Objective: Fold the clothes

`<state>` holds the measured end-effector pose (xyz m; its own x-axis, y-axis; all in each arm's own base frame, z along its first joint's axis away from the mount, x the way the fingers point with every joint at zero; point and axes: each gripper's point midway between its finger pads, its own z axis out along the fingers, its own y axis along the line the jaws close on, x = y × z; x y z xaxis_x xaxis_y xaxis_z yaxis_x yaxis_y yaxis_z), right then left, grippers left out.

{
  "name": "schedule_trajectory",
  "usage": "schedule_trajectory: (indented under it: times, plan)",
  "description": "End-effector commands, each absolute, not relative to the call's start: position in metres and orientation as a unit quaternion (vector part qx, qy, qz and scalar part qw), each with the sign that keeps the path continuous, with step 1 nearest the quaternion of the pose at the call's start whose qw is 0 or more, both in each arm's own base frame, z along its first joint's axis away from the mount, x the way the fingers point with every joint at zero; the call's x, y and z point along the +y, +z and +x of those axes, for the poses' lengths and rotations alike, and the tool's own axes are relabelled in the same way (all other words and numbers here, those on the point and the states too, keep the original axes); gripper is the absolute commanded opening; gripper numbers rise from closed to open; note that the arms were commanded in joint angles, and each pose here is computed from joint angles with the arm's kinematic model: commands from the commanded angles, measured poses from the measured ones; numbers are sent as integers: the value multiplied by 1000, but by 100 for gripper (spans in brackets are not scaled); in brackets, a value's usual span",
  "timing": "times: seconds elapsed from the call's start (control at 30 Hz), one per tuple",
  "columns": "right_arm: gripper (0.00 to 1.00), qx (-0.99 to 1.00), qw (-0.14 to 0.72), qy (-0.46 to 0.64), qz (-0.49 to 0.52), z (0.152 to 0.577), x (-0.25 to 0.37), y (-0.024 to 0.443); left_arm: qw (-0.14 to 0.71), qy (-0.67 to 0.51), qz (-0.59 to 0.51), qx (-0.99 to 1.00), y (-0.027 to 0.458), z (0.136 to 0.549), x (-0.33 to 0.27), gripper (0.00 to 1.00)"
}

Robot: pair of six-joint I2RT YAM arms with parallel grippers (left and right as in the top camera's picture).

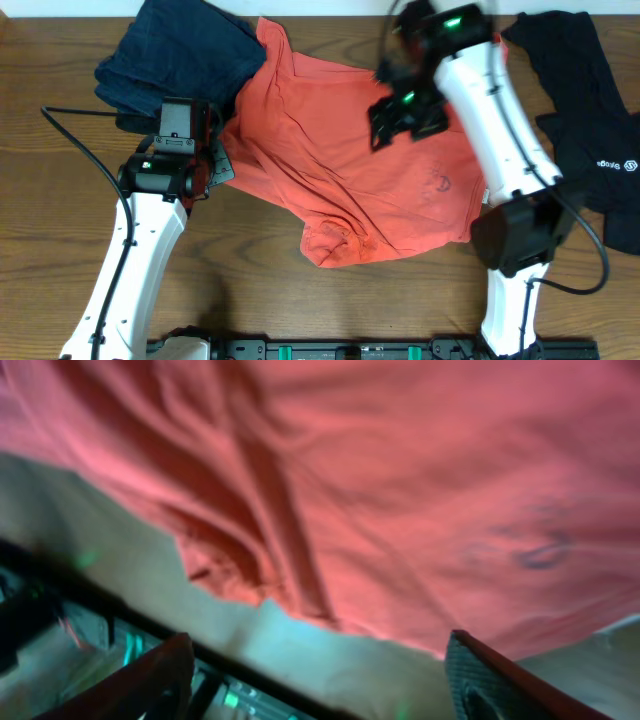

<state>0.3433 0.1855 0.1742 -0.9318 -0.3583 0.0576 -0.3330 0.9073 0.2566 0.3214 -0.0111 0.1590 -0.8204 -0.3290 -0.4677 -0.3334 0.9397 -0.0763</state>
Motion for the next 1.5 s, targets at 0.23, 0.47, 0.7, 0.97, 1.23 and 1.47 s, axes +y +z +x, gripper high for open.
schedule_trajectory:
  times: [0.23,0.47,0.7,0.97,1.23,1.47]
  plan:
    - [73,-964,94,-55,243,266,249,143,273,39,-197,941,169,332,8,6]
    - [70,-967,69,-56,240,240,258,115,281,43,-221,933,170,336,24,6]
    - [57,-962,51,-66,260,218,254,69,304,32,-225,925,177,347,25,6]
    - [52,-966,84,-43,240,195,228,24,310,19,-223,924,178,351,21,6]
    - [48,-984,66,8,165,215,196,14,309,19,-223,924,178,350,21,5]
    - [39,-988,54,0,146,231,188,13,308,20,-222,925,178,350,21,6]
